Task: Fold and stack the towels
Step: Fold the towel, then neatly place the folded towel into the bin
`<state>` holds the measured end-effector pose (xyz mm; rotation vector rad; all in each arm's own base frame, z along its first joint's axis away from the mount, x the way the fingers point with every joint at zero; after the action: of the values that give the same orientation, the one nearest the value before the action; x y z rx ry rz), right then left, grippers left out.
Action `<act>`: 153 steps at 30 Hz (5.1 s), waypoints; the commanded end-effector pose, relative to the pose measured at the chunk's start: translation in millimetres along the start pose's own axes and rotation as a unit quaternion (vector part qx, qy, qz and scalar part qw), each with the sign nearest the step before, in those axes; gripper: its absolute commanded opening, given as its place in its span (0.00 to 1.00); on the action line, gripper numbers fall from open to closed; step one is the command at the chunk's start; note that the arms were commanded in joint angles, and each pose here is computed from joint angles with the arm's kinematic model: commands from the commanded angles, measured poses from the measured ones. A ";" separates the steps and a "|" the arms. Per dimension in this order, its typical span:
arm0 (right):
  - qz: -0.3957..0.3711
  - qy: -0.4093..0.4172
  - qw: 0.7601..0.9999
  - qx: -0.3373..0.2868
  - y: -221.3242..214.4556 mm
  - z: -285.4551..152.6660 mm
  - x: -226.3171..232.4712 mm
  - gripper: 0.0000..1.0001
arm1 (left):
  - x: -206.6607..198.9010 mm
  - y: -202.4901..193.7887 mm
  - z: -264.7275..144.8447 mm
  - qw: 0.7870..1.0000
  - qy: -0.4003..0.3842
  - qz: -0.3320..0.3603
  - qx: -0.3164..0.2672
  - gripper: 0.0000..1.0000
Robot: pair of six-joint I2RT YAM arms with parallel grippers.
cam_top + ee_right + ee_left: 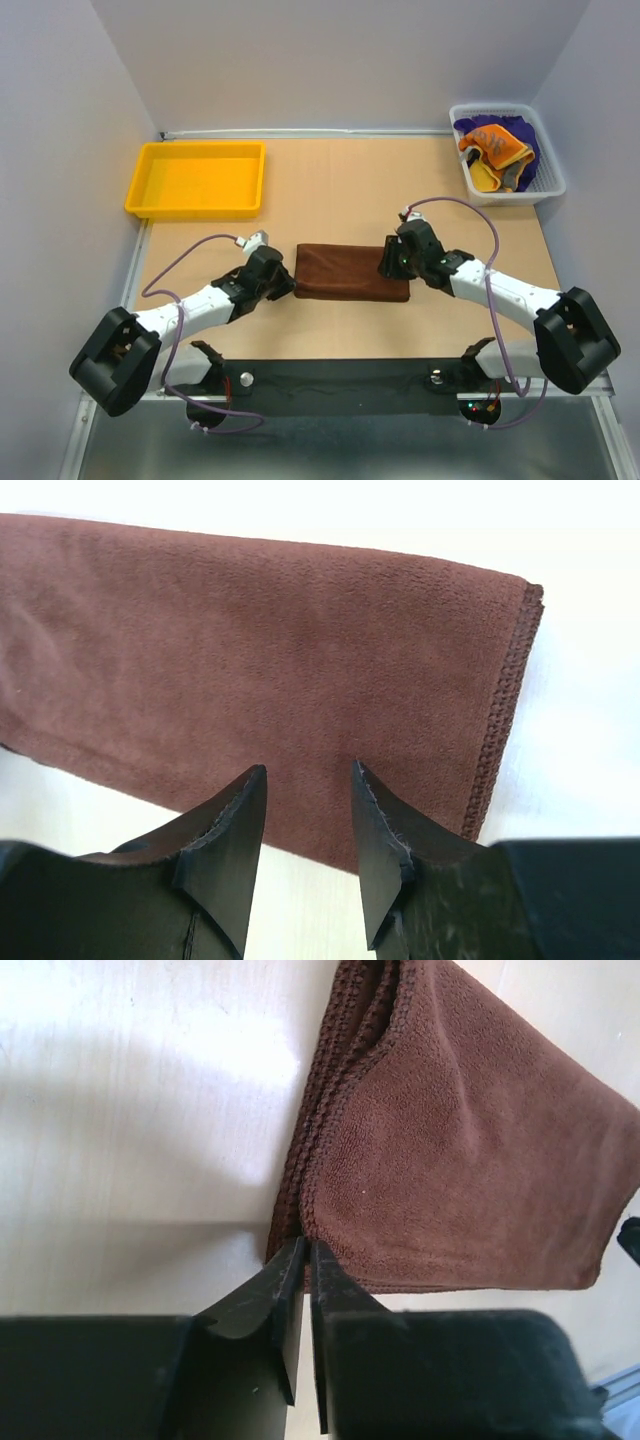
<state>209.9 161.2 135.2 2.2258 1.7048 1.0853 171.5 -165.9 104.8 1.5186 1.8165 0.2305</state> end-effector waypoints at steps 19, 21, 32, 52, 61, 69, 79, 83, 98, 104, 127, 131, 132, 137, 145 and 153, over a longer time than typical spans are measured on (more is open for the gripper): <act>0.043 -0.005 0.998 -0.036 12.0 0.9 -29.8 0.44 | 21.1 -19.6 -17.2 1.000 -0.005 -0.008 0.005 0.16; 0.035 0.016 0.999 -0.037 19.1 -1.0 -20.8 0.44 | 15.0 -11.1 -21.9 1.000 -0.012 0.000 -0.006 0.23; 0.015 0.043 0.997 -0.059 49.7 26.2 -0.5 0.39 | -40.2 64.3 -38.4 0.992 -0.069 0.058 -0.090 0.42; 0.073 -0.098 0.992 -0.044 58.5 82.8 -83.3 0.30 | 6.5 47.4 38.4 0.999 -0.013 0.017 -0.033 0.30; -0.030 0.009 0.999 -0.012 88.2 56.6 -26.3 0.54 | -17.8 110.1 -17.5 0.991 -0.020 0.076 -0.108 0.77; -0.182 0.055 0.980 0.055 31.1 32.3 51.6 0.90 | 41.2 140.1 -34.4 0.990 0.033 0.088 -0.101 0.86; -0.313 0.086 0.935 0.142 -51.2 39.5 121.9 0.83 | 73.2 138.8 -57.1 0.983 0.072 0.100 -0.137 0.89; -0.340 0.055 0.929 0.136 -64.5 50.1 134.5 0.76 | 74.3 138.3 -57.3 0.983 0.077 0.099 -0.134 0.89; -0.404 -0.034 0.908 0.108 -86.6 78.4 143.1 0.66 | 71.8 140.7 -63.9 0.981 0.073 0.103 -0.150 0.89; -0.412 -0.074 0.900 0.118 -98.9 92.0 123.9 0.36 | 71.1 139.2 -61.5 0.982 0.063 0.104 -0.145 0.89; -0.313 0.055 0.948 0.013 -61.1 47.2 151.8 0.00 | 11.1 61.8 6.4 0.985 -0.168 -0.035 -0.017 0.90; -0.298 0.069 0.952 0.013 -60.2 45.3 148.2 0.00 | -0.3 55.8 18.2 0.982 -0.178 -0.057 -0.002 0.90; -0.297 0.072 0.952 0.015 -61.7 45.0 147.5 0.00 | -2.5 56.3 19.7 0.982 -0.179 -0.062 -0.003 0.90; -0.289 0.078 0.954 0.017 -63.7 47.2 144.8 0.01 | -7.3 53.2 31.5 0.981 -0.171 -0.091 -0.001 0.90; -0.276 0.088 0.957 0.015 -65.3 48.0 141.8 0.01 | -0.3 32.7 52.2 0.983 -0.134 -0.123 0.026 0.87; -0.254 0.099 0.962 -0.009 -55.8 39.4 143.6 0.00 | -0.2 17.0 60.5 0.983 -0.121 -0.132 0.041 0.77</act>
<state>197.7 315.5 119.4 1.5379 2.2634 1.0275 235.7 -184.1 92.3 1.2521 1.7268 -0.1727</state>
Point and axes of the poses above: each gripper's point midway between its finger pads, its own z axis out along the fingers, its own x axis along the line the jaws close on, y = z × x, the point moved 9 cm from there along -z, back along the fingers, and after that the axes turned 14 degrees about z, right-handed, at the moved point
